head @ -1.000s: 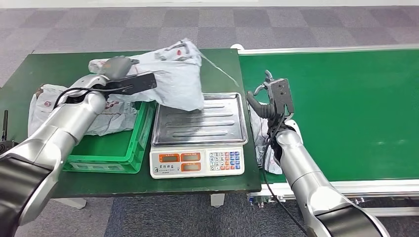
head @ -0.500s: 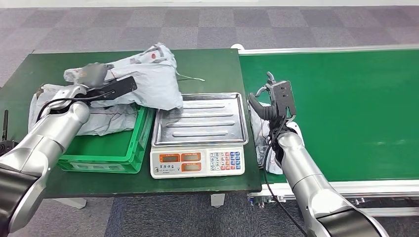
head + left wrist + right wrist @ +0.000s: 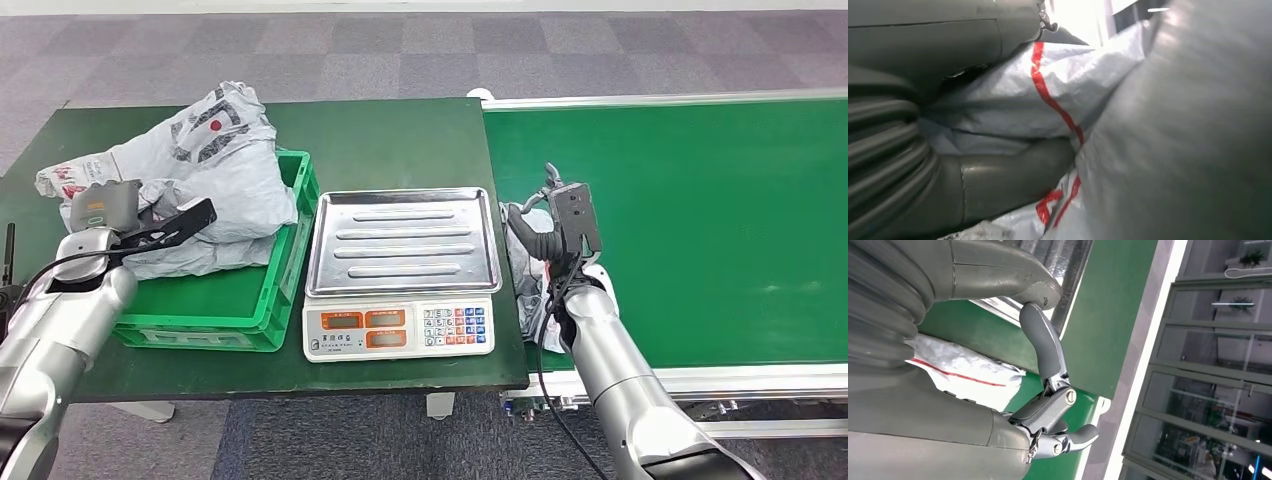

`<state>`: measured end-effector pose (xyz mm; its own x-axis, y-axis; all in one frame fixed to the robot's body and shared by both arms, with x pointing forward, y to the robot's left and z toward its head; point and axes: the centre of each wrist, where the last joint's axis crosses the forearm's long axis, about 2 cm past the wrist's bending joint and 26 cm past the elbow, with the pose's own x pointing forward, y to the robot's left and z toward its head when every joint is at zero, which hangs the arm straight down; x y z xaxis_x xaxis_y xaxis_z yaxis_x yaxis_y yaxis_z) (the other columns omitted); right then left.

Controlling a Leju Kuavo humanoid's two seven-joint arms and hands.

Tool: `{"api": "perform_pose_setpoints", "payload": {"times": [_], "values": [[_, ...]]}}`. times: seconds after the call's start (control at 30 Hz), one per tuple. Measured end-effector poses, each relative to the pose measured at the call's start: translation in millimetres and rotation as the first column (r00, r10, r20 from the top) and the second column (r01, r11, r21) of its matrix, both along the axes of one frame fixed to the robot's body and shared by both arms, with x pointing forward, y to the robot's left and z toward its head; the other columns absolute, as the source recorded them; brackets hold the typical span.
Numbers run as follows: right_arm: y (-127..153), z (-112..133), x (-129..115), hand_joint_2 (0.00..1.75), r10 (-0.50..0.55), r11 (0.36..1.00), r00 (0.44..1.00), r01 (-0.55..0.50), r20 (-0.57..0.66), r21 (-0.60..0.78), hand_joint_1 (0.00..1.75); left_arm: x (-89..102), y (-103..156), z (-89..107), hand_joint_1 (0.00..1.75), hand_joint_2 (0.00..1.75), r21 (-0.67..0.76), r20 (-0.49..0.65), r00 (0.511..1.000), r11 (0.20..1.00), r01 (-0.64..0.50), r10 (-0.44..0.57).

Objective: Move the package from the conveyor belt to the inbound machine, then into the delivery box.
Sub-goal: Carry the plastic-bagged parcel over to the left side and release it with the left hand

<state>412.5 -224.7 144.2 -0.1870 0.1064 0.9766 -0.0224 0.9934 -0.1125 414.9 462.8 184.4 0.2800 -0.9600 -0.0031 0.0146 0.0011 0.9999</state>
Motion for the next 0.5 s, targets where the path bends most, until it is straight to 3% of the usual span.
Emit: {"api": "perform_pose_setpoints", "payload": {"times": [0.17, 0.3, 0.37, 0.5], "values": [[-1.3, -0.7, -1.8, 1.75, -0.007, 1.000, 1.000, 0.007, 0.003, 0.003, 0.00, -6.8, 2.9, -3.0, 0.00, 1.75, -0.166, 0.029, 0.995, 0.981, 0.100, -0.097], [-1.9, -0.6, -1.6, 1.75, -0.012, 1.000, 1.000, 0.012, 0.003, 0.003, 0.00, -3.7, -15.4, -2.0, 0.00, 1.75, -0.350, 0.074, 0.975, 0.910, 0.220, -0.208], [-2.0, -0.6, -1.6, 1.75, -0.012, 1.000, 1.000, 0.011, 0.003, 0.004, 0.00, -1.2, -32.3, -0.5, 0.00, 1.75, -0.506, 0.138, 0.948, 0.802, 0.318, -0.288], [-0.6, 1.6, -0.4, 1.75, 0.007, 1.000, 1.000, -0.007, 0.004, -0.002, 0.00, 1.3, -72.1, 6.4, 0.00, 1.75, -0.735, 0.343, 0.872, 0.479, 0.480, -0.348]]}}
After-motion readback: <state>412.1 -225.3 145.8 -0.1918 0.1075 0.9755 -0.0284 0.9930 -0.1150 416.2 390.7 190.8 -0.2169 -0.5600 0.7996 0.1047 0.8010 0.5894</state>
